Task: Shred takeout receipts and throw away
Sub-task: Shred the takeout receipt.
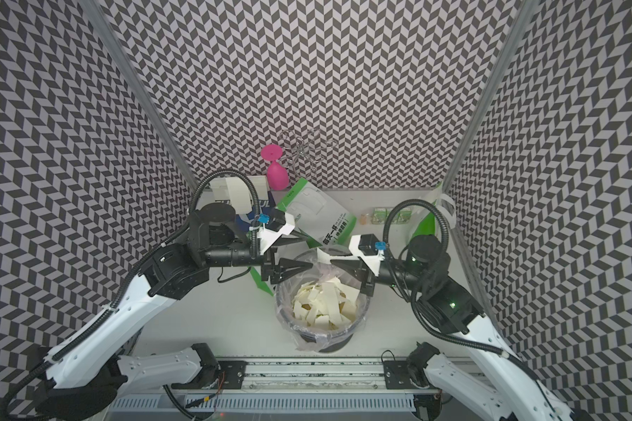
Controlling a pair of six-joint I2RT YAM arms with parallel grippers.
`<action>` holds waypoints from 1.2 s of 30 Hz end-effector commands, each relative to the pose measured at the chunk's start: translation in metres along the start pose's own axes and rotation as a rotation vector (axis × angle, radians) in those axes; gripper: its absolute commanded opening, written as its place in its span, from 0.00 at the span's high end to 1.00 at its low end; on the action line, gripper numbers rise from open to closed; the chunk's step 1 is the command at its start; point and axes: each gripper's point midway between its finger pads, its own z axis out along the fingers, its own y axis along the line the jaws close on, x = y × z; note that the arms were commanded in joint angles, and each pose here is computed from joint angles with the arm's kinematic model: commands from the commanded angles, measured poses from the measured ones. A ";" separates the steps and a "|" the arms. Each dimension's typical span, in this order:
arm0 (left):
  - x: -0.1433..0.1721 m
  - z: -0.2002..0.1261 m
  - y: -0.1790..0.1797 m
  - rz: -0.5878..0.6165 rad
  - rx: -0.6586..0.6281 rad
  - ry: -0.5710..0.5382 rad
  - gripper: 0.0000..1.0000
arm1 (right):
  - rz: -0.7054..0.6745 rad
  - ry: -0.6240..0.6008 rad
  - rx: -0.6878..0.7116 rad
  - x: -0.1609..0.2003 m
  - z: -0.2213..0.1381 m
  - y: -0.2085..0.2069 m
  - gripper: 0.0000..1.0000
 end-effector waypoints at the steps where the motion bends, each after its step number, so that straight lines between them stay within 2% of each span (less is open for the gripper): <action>1: -0.011 0.004 -0.012 0.098 0.088 -0.057 0.27 | 0.017 -0.091 -0.170 -0.017 -0.002 0.022 1.00; 8: -0.003 0.019 -0.015 0.130 0.172 -0.021 0.36 | 0.034 -0.136 -0.225 -0.019 -0.002 0.028 1.00; 15: -0.007 0.016 -0.024 0.151 0.217 -0.038 0.57 | 0.044 -0.153 -0.254 -0.019 -0.001 0.028 1.00; 24: -0.011 0.014 -0.034 0.149 0.281 -0.066 0.69 | 0.043 -0.168 -0.239 -0.021 0.003 0.022 1.00; 31: -0.016 0.015 -0.031 0.143 0.272 -0.069 1.00 | 0.053 -0.167 -0.241 -0.019 0.005 0.021 1.00; 34: -0.018 0.014 -0.028 0.140 0.257 -0.071 1.00 | 0.048 -0.152 -0.224 -0.014 0.007 0.017 1.00; 35: -0.019 0.014 -0.028 0.138 0.255 -0.070 1.00 | 0.044 -0.145 -0.213 -0.013 0.007 0.016 0.98; 36: -0.017 0.014 -0.027 0.135 0.252 -0.061 1.00 | 0.037 -0.136 -0.199 -0.011 0.007 0.014 0.89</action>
